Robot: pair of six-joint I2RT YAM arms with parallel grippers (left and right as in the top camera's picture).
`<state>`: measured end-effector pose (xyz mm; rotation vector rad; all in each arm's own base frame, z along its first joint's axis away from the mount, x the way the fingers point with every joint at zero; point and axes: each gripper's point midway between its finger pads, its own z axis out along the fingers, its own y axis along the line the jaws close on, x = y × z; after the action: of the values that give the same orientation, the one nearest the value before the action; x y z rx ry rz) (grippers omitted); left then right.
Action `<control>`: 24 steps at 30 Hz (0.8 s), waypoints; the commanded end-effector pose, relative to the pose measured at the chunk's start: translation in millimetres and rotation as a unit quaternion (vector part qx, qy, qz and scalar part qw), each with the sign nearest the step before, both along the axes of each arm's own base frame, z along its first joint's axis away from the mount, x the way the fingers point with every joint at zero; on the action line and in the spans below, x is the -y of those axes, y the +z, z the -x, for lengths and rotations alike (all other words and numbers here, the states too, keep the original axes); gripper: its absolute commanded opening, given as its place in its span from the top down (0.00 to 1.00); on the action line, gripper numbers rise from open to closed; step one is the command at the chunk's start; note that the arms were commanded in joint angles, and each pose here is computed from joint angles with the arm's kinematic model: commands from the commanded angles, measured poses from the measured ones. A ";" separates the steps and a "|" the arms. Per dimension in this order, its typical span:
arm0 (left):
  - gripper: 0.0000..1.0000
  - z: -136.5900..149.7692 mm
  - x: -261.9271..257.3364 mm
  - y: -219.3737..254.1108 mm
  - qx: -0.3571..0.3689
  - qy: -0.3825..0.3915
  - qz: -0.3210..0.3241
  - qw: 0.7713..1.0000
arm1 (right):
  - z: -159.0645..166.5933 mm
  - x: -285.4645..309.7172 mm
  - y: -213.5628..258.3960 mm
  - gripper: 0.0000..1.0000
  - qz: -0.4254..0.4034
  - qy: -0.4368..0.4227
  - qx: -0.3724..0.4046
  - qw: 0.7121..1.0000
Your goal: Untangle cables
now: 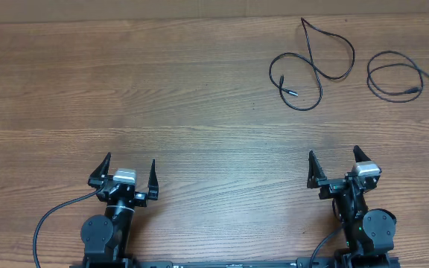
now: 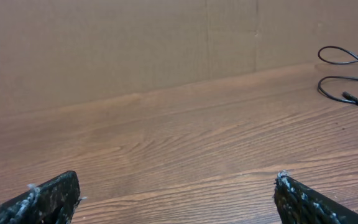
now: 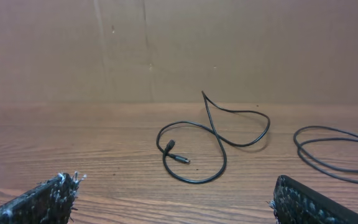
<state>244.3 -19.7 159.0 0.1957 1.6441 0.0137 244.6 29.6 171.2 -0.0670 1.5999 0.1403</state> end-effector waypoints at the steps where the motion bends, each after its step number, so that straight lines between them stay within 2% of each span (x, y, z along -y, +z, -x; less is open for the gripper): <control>1: 0.00 -1.2 0.0 -0.7 0.011 0.001 -0.011 1.000 | 0.0 -0.1 -1.5 0.00 0.001 -0.001 0.003 1.000; 24: 0.00 -1.2 -1.2 -0.8 0.010 0.004 -0.011 1.000 | 0.0 -0.1 -1.5 0.00 0.000 -0.001 0.003 1.000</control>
<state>245.3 -19.0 159.0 0.1945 1.6328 0.0204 244.6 29.6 171.1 -0.0667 1.6003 0.1406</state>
